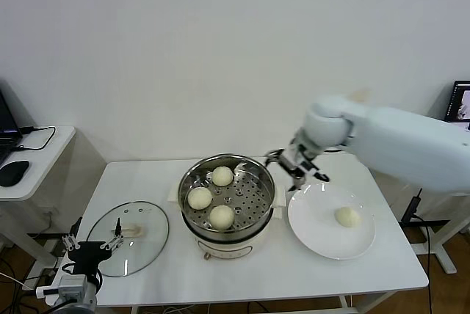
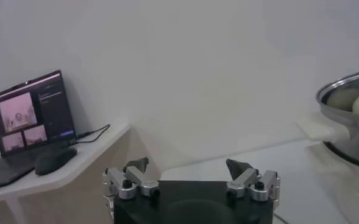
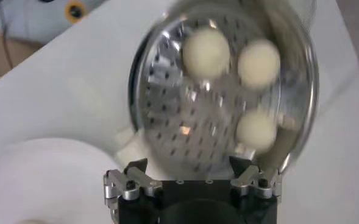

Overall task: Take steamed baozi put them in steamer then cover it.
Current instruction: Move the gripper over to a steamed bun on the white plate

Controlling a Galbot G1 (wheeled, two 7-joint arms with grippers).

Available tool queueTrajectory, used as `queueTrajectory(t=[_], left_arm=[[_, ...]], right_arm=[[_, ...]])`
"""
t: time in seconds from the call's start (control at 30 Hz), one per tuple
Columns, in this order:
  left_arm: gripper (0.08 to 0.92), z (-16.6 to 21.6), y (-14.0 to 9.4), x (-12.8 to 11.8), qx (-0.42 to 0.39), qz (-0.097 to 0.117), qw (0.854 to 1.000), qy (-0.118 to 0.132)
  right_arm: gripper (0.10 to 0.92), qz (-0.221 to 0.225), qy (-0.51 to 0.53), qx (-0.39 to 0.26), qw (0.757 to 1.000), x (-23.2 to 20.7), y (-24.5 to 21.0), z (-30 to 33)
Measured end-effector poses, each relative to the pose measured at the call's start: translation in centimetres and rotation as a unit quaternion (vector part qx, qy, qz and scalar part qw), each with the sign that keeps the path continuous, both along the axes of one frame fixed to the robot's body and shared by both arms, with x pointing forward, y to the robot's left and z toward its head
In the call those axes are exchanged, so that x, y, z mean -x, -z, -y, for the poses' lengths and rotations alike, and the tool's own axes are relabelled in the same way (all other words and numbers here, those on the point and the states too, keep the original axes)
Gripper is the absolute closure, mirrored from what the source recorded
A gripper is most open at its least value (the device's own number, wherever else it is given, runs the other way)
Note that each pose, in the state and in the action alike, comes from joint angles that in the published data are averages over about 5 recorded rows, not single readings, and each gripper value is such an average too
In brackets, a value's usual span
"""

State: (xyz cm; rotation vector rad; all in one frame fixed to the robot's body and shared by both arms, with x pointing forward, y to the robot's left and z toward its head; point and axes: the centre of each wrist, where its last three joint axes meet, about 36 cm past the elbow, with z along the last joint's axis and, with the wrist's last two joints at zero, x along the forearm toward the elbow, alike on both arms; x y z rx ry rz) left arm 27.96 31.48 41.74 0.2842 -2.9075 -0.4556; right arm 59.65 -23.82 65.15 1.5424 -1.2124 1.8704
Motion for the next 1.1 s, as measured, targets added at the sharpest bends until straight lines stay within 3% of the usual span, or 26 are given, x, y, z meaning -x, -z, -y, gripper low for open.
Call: queueTrajectory(t=[0.57, 1.1], left_arm=[[0.177, -0.4, 0.3, 0.0, -0.006, -0.007, 1.0, 0.001], [0.177, -0.5, 0.5, 0.1, -0.006, -0.011, 1.0, -0.001]], right_arm=[[0.2, -0.03, 0.182, 0.022, 0.983, 0.9, 9.1, 13.4], [0.202, -0.053, 0.254, 0.025, 0.965, 0.3, 16.5, 16.7]])
